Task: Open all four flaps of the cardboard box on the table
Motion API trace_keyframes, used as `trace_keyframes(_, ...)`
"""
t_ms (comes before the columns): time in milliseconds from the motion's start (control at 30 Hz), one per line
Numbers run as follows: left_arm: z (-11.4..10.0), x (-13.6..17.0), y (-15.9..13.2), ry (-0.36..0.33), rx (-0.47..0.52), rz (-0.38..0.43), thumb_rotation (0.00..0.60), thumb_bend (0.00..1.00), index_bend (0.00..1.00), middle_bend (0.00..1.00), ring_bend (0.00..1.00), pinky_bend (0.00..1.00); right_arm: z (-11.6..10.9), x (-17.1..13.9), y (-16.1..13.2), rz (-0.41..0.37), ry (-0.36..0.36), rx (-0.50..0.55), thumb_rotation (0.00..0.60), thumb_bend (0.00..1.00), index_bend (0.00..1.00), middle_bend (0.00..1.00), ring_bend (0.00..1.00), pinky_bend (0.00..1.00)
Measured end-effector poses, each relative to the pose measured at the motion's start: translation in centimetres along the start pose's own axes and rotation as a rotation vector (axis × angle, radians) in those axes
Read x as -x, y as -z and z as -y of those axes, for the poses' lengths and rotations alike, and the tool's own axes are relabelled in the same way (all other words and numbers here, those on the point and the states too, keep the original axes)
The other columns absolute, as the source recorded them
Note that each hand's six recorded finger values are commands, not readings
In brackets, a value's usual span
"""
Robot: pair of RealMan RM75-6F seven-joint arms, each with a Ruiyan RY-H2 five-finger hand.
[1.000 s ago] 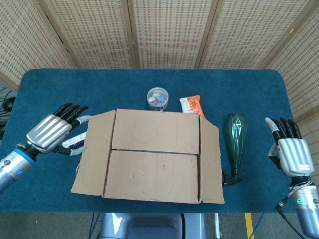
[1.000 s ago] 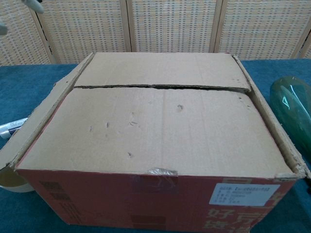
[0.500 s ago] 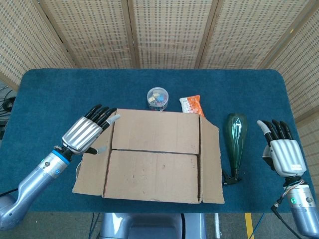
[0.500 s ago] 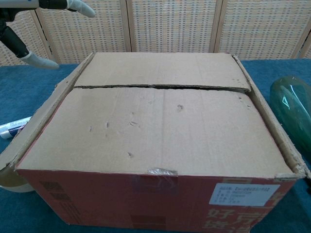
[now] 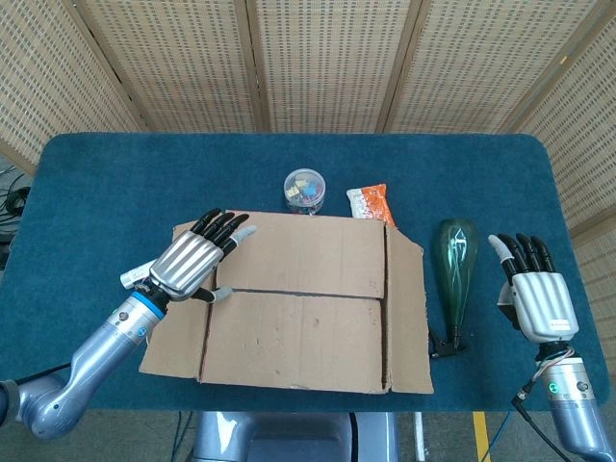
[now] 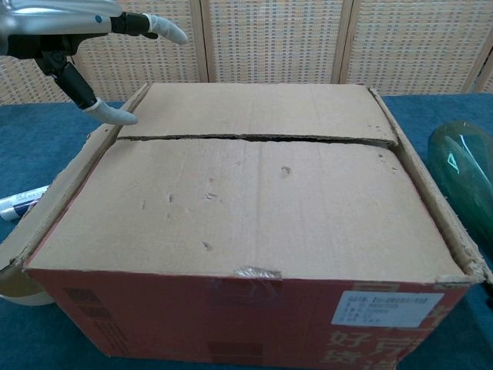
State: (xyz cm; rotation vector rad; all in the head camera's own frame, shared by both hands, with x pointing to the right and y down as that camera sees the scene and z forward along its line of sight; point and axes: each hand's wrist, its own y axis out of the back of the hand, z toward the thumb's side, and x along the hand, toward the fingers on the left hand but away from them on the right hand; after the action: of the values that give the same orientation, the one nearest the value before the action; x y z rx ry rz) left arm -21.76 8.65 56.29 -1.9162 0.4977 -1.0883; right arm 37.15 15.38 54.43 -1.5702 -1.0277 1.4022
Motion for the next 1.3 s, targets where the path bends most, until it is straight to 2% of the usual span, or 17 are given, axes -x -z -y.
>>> trace_keyframes(333,0.5,-0.5,-0.6,0.011,0.019,0.007,0.514,0.25,0.0,0.0,0.0,0.0,0.5,0.1,-0.1,0.009,0.022,0.015,0.6,0.97,0.06,0.1,0.0,0.0)
trace_keyframes(933,2.9,-2.1,-1.8,0.018,-0.056,-0.016,0.515,0.24,0.0,0.0,0.0,0.0,0.5,-0.2,0.2,0.016,0.037,0.047,0.6,0.97,0.06,0.09,0.0,0.0)
trace_keyframes(1300,1.8,-3.0,-1.9,-0.09,-0.123,-0.033,0.513,0.25,0.0,0.0,0.0,0.0,0.2,-0.3,0.8,0.028,0.048,0.059,0.6,0.97,0.06,0.09,0.0,0.0)
